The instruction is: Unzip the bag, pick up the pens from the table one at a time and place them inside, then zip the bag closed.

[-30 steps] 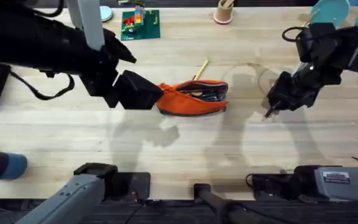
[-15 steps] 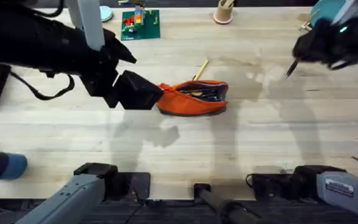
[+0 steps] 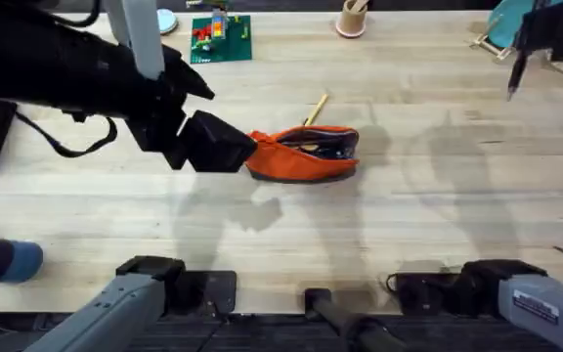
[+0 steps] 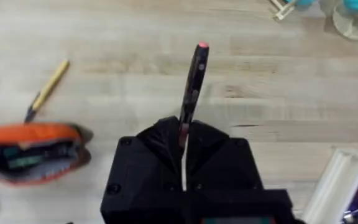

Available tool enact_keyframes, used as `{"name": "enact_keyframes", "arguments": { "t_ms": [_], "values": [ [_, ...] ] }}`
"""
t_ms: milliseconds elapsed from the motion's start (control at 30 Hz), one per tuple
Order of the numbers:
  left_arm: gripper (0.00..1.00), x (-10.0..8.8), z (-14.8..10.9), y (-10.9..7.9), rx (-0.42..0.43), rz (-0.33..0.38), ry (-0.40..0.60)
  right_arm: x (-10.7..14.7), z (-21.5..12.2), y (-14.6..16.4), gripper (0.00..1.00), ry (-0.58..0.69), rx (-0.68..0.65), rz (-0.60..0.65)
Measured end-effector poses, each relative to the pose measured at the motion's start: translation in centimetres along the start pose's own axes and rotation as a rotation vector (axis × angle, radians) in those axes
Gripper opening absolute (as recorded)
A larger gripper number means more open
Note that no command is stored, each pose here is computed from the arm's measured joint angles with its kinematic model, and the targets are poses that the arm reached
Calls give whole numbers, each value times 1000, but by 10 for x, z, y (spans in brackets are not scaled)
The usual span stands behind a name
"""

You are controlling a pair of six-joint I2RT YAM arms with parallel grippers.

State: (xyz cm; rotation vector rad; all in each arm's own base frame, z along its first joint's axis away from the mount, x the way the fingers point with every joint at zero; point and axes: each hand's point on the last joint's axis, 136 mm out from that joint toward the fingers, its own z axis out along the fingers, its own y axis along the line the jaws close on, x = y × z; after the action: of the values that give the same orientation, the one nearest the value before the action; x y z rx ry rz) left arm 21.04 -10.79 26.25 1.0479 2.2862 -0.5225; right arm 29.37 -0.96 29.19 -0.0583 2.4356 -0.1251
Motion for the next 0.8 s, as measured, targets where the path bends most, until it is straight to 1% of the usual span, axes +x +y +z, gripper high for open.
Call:
{"name": "enact_keyframes", "arguments": {
  "t_ms": [133, 300, 467, 567, 667, 800],
  "values": [
    [995, 0, 0, 0, 0, 0, 0, 2, -11, 20, 32, 11, -49, -151],
    [995, 0, 0, 0, 0, 0, 0, -1, -21, 53, 32, -21, -143, -337],
    [995, 0, 0, 0, 0, 0, 0, 4, -30, 92, 32, -59, -303, -536],
    [995, 0, 0, 0, 0, 0, 0, 11, -37, 113, 32, -84, -416, -661],
    [995, 0, 0, 0, 0, 0, 0, 20, -41, 128, 32, -91, -512, -780],
    [995, 0, 0, 0, 0, 0, 0, 29, -38, 141, 32, -96, -603, -911]
  ]
}}
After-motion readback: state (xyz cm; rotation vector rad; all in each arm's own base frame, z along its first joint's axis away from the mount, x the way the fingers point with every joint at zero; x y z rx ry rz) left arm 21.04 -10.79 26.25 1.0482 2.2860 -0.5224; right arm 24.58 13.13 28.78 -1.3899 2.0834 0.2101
